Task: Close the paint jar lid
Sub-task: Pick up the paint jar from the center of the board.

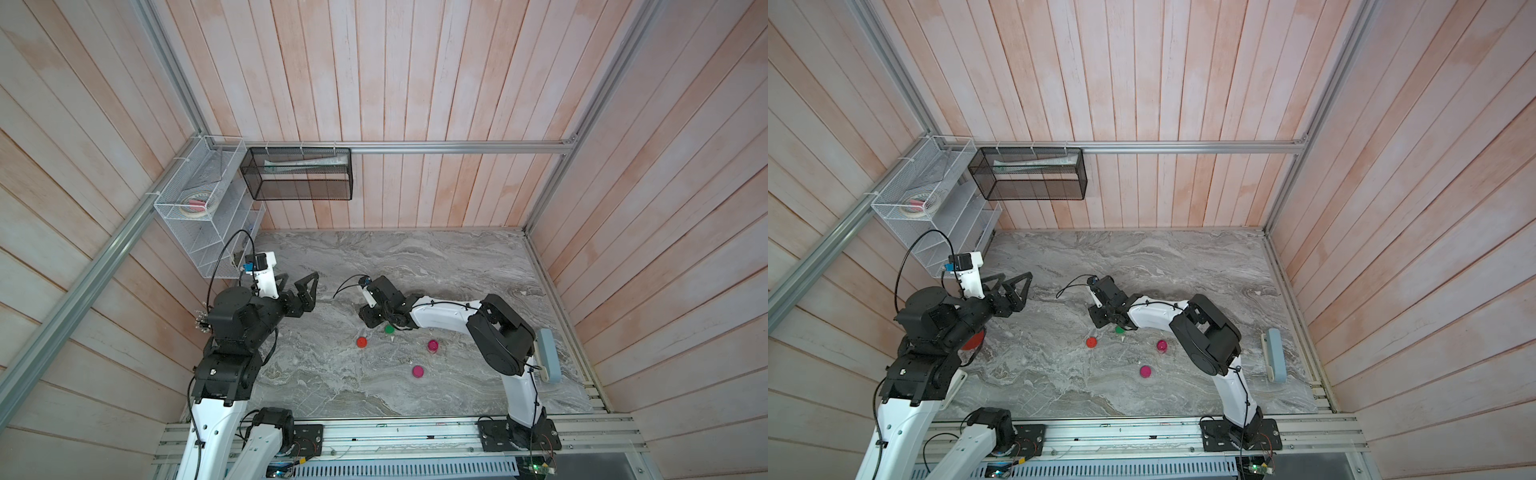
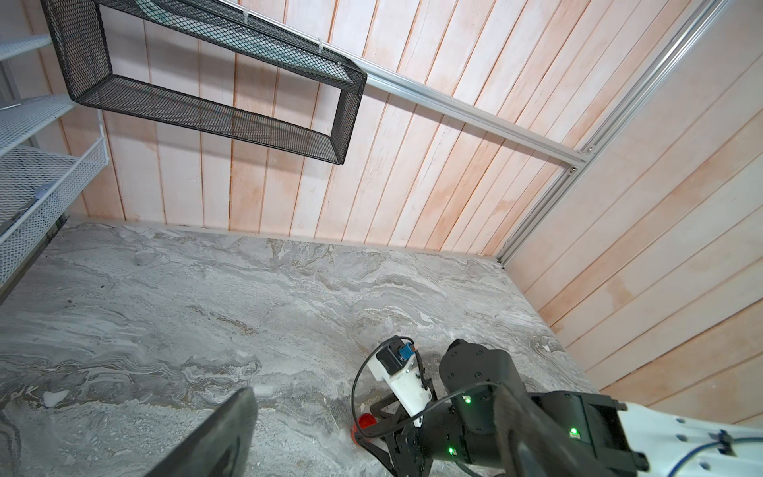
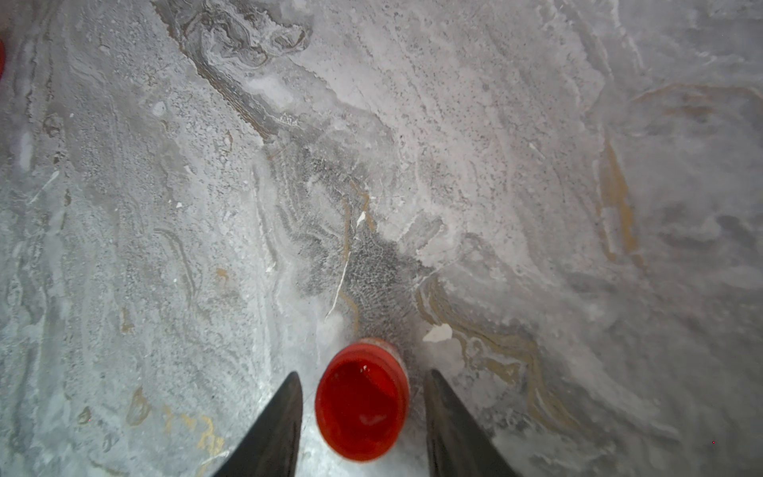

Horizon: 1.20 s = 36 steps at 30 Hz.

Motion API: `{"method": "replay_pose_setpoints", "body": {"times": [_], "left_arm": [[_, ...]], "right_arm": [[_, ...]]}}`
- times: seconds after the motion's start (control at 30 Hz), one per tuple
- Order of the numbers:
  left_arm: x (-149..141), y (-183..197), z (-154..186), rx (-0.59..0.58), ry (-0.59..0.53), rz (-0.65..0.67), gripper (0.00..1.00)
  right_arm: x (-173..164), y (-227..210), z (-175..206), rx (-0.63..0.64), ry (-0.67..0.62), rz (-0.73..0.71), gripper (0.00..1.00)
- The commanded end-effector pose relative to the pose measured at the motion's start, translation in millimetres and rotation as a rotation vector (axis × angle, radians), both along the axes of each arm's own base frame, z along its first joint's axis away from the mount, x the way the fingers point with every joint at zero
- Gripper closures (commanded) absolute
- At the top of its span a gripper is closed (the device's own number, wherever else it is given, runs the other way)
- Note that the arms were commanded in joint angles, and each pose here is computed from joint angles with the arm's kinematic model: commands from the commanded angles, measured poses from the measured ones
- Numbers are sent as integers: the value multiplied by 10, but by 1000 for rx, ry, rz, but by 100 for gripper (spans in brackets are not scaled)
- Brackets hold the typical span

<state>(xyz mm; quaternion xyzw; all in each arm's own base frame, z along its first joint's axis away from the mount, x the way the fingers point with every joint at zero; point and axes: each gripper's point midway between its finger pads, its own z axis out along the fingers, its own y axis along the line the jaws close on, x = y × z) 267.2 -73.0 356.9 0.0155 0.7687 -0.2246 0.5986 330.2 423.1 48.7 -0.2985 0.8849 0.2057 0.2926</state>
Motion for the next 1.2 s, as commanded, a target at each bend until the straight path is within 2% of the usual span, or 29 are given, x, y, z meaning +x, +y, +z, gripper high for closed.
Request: {"method": "replay_pose_setpoints", "body": {"times": [0.0, 0.2, 0.53, 0.9, 1.03, 1.17], "left_arm": [[-8, 13, 49, 1, -22, 6, 8], [-6, 19, 38, 1, -23, 10, 8], [-11, 14, 53, -1, -28, 7, 8], [4, 7, 20, -3, -33, 4, 7], [5, 15, 22, -2, -71, 8, 7], [-7, 17, 64, 8, -163, 7, 7]], "right_arm": [[26, 21, -56, -30, -2, -2, 52], [23, 18, -86, -41, 1, -2, 58], [19, 15, -132, -62, 8, 2, 60], [65, -43, -51, -82, -15, -27, 73], [95, -106, 64, -85, -24, -44, 74], [159, -224, 259, -61, -16, -52, 74]]}}
